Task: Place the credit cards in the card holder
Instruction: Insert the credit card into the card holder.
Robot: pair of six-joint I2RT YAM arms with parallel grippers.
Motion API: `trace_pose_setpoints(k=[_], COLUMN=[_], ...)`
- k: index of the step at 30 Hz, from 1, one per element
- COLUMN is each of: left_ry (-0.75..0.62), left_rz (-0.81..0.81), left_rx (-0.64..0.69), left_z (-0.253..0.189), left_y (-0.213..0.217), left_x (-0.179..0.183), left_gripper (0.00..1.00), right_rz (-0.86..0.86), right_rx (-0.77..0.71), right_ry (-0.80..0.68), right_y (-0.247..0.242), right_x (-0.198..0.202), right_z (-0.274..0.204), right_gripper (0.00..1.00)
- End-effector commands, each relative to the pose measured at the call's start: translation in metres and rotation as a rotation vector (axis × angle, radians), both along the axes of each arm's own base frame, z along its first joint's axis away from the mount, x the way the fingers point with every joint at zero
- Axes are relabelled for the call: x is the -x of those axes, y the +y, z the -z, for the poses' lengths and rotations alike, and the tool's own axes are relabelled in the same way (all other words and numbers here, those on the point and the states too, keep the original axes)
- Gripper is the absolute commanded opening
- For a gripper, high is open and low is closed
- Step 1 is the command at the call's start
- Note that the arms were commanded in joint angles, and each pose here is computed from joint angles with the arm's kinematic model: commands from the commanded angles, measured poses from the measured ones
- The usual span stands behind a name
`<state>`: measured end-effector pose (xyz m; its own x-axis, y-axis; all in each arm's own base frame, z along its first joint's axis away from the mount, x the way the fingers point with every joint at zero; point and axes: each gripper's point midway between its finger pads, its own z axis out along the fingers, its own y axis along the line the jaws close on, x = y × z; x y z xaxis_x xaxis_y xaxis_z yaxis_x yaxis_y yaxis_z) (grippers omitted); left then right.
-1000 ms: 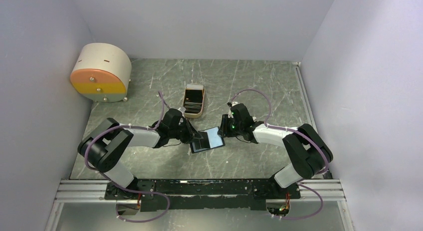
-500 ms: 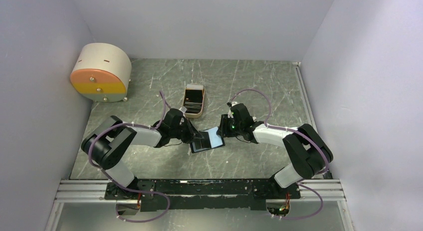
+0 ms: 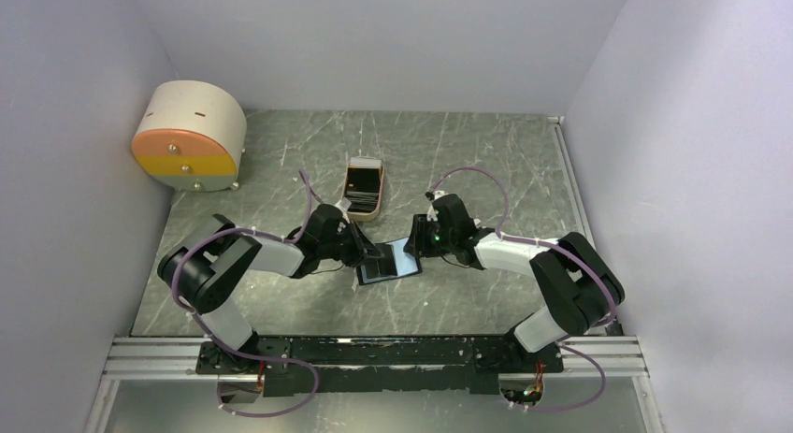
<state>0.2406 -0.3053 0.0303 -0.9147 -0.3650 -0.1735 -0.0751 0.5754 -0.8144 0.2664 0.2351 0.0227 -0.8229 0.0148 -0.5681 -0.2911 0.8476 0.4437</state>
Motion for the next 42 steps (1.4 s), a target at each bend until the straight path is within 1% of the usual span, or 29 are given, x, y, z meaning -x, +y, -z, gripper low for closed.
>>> trace_pose_setpoints(k=[1,11,16,20,23,29,30,33,35,42], left_ry=[-0.046,-0.033,-0.045,-0.063,-0.068,-0.068,-0.068,-0.065,-0.071,-0.098], left_rz=[-0.006,-0.047,-0.044,-0.071,-0.087,-0.025,-0.018,-0.012,-0.018,-0.053], left_rx=[-0.028,-0.070,-0.071,-0.090,-0.078,-0.071,-0.069,-0.083,-0.104,-0.122], left_z=[0.007,0.016,0.016,0.017,0.018,0.019,0.018,0.014,0.012,-0.007], left_y=[0.001,0.012,0.007,0.011,0.012,-0.004,-0.006,-0.007,-0.003,0.005], left_x=[-0.004,-0.003,-0.005,-0.006,-0.005,-0.001,0.000,0.002,0.002,0.000], left_gripper=[0.09,0.09,0.09,0.09,0.09,0.09,0.11,0.24,0.30,0.44], right_rz=[-0.003,-0.006,-0.003,-0.007,-0.010,-0.009,-0.009,-0.008,-0.009,-0.011], right_rx=[0.031,0.026,0.021,0.028,0.035,0.037,0.034,0.025,0.021,0.022], right_ry=[0.059,0.059,0.059,0.063,0.061,0.064,0.065,0.064,0.061,0.052], right_y=[-0.008,-0.008,-0.008,-0.009,-0.011,-0.011,-0.011,-0.008,-0.008,-0.007], right_x=[0.013,0.013,0.014,0.015,0.016,0.017,0.016,0.014,0.013,0.011], right_z=[0.019,0.018,0.017,0.017,0.016,0.014,0.013,0.010,0.008,0.004], right_gripper=[0.47,0.49,0.54,0.54,0.53,0.53,0.53,0.53,0.54,0.54])
